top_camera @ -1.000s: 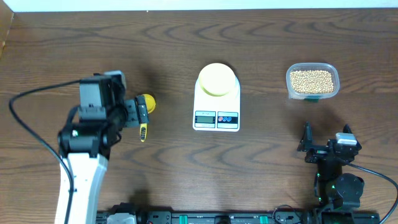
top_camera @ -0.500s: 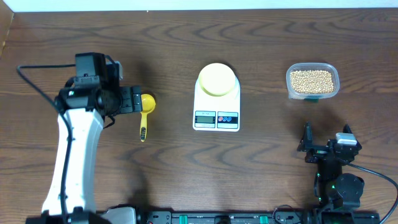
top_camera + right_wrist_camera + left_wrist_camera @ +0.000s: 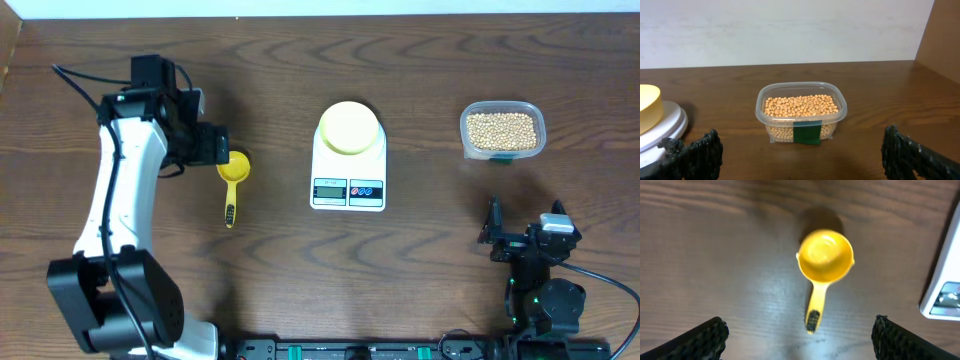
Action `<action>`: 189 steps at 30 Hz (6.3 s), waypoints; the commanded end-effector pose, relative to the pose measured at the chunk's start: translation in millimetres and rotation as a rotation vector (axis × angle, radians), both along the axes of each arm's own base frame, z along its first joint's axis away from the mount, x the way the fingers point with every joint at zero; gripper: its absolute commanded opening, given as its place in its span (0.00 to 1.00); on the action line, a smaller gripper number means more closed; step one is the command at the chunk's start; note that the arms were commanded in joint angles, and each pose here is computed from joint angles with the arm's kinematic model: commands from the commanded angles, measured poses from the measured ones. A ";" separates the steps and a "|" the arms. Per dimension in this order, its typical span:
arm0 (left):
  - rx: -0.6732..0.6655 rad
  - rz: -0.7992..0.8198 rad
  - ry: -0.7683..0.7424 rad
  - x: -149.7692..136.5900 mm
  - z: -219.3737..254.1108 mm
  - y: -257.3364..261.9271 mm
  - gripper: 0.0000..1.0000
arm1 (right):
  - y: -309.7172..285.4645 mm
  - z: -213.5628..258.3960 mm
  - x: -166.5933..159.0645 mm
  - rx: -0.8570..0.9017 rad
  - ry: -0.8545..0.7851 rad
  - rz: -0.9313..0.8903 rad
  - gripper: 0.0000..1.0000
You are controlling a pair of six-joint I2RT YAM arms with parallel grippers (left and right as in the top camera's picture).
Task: Scoop item into bowl and weigh 50g on scale
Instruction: 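Move the left gripper over the yellow scoop and lower onto its cup, then close the left gripper on the yellow scoop's cup rim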
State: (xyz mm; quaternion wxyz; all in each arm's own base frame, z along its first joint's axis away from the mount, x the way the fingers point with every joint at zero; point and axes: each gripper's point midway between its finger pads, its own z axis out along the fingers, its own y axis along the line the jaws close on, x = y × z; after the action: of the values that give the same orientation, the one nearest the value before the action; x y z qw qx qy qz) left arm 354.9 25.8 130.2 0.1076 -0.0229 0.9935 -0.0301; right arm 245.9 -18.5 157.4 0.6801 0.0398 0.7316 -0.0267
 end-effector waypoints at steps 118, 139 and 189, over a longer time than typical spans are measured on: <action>0.030 -0.029 0.196 12.9 -137.4 14.7 0.81 | 0.7 0.2 -0.3 0.016 -0.005 -0.001 0.99; 0.030 -0.029 0.196 12.8 -137.4 14.7 0.38 | 0.7 0.3 -0.3 0.016 -0.005 -0.001 0.99; 0.029 -0.029 0.199 12.1 -137.4 14.6 0.08 | 0.7 0.3 -0.3 0.016 -0.005 -0.001 0.99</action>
State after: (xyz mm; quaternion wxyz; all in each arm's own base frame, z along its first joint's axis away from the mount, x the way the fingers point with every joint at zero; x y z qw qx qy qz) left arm 374.4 36.2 -0.2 0.0248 -0.0110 0.9994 -0.0212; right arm 245.9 -18.5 157.4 0.6801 0.0398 0.7316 -0.0267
